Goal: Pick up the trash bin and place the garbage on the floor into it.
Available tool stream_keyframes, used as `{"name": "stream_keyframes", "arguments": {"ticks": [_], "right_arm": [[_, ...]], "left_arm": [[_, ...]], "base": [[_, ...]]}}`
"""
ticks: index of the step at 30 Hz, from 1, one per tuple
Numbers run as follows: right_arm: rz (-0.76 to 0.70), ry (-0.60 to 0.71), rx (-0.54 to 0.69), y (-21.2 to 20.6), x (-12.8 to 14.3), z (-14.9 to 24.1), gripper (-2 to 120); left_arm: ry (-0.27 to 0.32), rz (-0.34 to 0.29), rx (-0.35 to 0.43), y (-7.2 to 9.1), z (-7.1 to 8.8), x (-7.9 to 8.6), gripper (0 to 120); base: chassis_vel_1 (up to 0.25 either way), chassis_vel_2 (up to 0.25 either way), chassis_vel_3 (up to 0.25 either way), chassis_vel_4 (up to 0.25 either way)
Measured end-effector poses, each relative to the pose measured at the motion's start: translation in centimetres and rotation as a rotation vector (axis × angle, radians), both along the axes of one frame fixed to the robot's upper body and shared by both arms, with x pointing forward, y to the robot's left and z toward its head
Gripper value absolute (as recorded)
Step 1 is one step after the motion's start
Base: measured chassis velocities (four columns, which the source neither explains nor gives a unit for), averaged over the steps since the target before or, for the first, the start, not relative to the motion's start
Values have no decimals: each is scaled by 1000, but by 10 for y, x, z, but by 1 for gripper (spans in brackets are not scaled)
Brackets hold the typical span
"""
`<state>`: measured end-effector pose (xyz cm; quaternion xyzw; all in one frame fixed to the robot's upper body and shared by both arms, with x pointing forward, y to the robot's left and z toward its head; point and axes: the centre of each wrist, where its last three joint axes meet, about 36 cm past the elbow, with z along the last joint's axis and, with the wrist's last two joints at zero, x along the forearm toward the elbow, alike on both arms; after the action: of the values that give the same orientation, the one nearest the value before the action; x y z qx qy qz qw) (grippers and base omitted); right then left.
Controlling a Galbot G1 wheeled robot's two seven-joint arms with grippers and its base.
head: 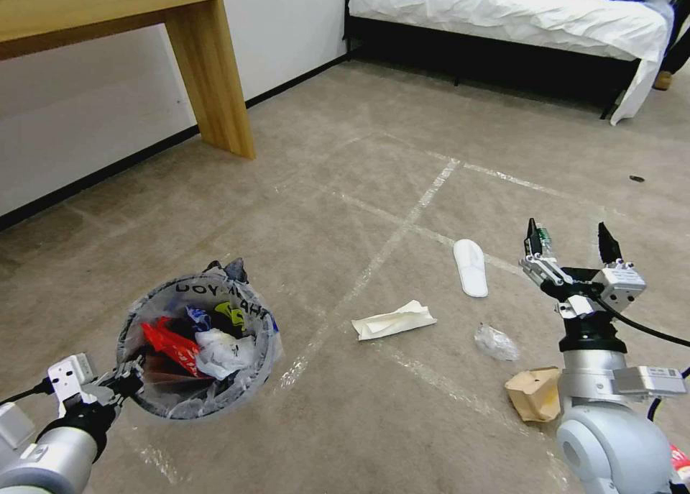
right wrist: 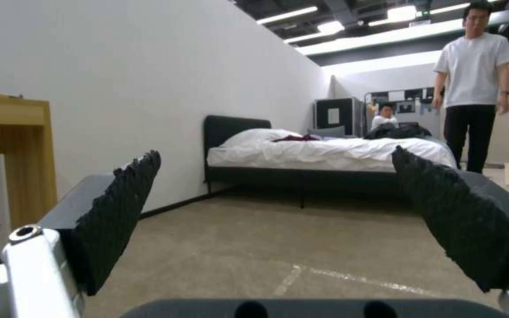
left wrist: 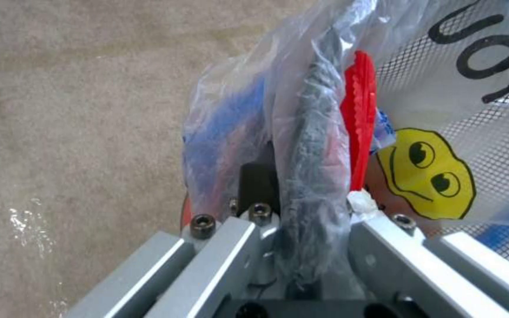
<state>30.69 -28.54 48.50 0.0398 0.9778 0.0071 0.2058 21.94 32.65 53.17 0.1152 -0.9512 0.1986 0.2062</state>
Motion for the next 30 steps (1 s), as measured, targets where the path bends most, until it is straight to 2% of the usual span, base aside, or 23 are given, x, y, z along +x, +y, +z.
{"name": "stream_keyframes", "arguments": {"ticks": [30], "right_arm": [[35, -8, -5, 2, 7, -5, 100]], "left_arm": [[3, 35, 0, 6, -4, 1, 1]], "base": [[0, 0, 0, 0]]}}
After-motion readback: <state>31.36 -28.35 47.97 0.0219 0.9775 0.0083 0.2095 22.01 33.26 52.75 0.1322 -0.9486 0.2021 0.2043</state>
